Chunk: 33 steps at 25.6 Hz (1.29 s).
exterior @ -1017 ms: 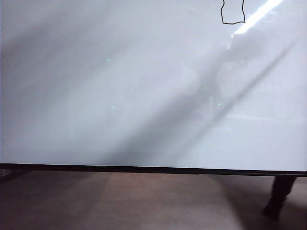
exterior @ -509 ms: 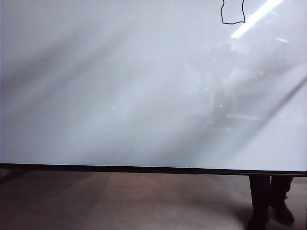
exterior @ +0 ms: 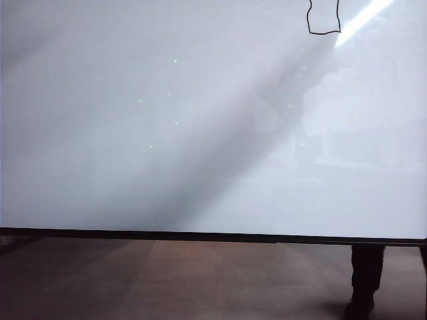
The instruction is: Reach to the right to find the marker pen, pick it up, and write the number 0 on the whiteboard.
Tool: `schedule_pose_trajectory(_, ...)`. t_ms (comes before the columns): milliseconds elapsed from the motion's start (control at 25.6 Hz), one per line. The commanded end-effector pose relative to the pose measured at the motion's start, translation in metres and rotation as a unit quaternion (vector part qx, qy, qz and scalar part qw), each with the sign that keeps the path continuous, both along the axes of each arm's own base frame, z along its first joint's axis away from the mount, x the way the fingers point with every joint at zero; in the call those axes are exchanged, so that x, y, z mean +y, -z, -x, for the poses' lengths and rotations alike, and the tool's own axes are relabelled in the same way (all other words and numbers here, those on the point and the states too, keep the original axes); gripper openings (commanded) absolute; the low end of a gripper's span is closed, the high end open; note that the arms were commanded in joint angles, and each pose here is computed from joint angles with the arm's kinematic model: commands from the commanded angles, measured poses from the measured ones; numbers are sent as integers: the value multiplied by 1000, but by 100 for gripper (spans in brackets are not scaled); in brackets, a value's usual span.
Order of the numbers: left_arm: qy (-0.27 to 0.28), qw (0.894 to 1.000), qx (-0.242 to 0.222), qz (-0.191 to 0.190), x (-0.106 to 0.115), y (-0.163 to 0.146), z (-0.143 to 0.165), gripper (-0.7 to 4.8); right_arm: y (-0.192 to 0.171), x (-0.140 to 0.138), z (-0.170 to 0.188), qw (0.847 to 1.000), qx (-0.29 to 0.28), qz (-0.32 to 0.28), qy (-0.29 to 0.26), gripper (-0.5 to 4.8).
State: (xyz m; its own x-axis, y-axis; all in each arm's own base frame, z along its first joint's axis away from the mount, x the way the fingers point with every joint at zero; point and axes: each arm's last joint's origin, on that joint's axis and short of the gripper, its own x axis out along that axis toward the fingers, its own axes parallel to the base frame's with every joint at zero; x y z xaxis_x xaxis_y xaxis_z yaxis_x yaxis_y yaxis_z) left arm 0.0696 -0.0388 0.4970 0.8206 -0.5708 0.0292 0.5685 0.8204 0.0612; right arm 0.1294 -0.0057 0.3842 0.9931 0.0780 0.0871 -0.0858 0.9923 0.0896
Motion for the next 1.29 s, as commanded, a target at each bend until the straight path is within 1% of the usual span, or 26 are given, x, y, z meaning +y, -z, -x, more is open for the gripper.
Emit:
schedule_pose_trajectory(39, -22, 1000, 9, 17, 14, 19, 22, -5, 7, 8, 11, 1000, -12, -2, -11, -5)
schedule_pose_trajectory(196, -55, 997, 13, 47, 25, 47, 44, -6, 26, 15, 30, 999, -22, -6, -26, -5)
schedule_pose_trajectory(313, -76, 992, 26, 93, 28, 74, 49, -6, 42, 19, 40, 998, -25, -8, -51, -5)
schedule_pose_trajectory(391, -80, 991, 23, 104, 27, 90, 45, -5, 54, 21, 42, 998, -19, -7, -61, -5)
schedule_pose_trajectory(509, -79, 991, 18, 107, 22, 120, 29, -5, 76, 25, 39, 996, 6, -4, -86, -5)
schedule_pose_trajectory(587, -76, 990, 32, 112, 16, 144, 13, -5, 91, 28, 36, 995, 22, -2, -98, -5)
schedule_pose_trajectory(626, -74, 989, 46, 116, 12, 157, 4, -5, 100, 29, 33, 994, 29, -1, -103, -5)
schedule_pose_trajectory(704, -69, 989, 63, 111, 6, 181, -11, -5, 114, 32, 29, 993, 36, 0, -113, -5)
schedule_pose_trajectory(743, -70, 989, 76, 101, 4, 197, -18, -5, 120, 34, 27, 992, 37, 0, -118, -5)
schedule_pose_trajectory(822, -86, 987, 106, 88, 0, 224, -30, -5, 133, 36, 23, 991, 37, 0, -126, -5)
schedule_pose_trajectory(939, -92, 984, 132, 78, -3, 257, -39, -5, 151, 39, 20, 989, 58, 4, -135, -5)
schedule_pose_trajectory(1056, -91, 983, 141, 74, -5, 280, -43, -5, 169, 41, 19, 987, 83, 8, -140, -5)
schedule_pose_trajectory(1174, -92, 981, 153, 72, -5, 296, -44, -5, 184, 42, 19, 984, 105, 3, -144, -5)
schedule_pose_trajectory(1213, -94, 978, 169, 74, -5, 304, -44, -6, 192, 43, 18, 982, 120, -13, -144, -5)
schedule_pose_trajectory(1291, -97, 974, 189, 79, -5, 316, -43, -5, 204, 43, 19, 979, 139, -22, -148, -5)
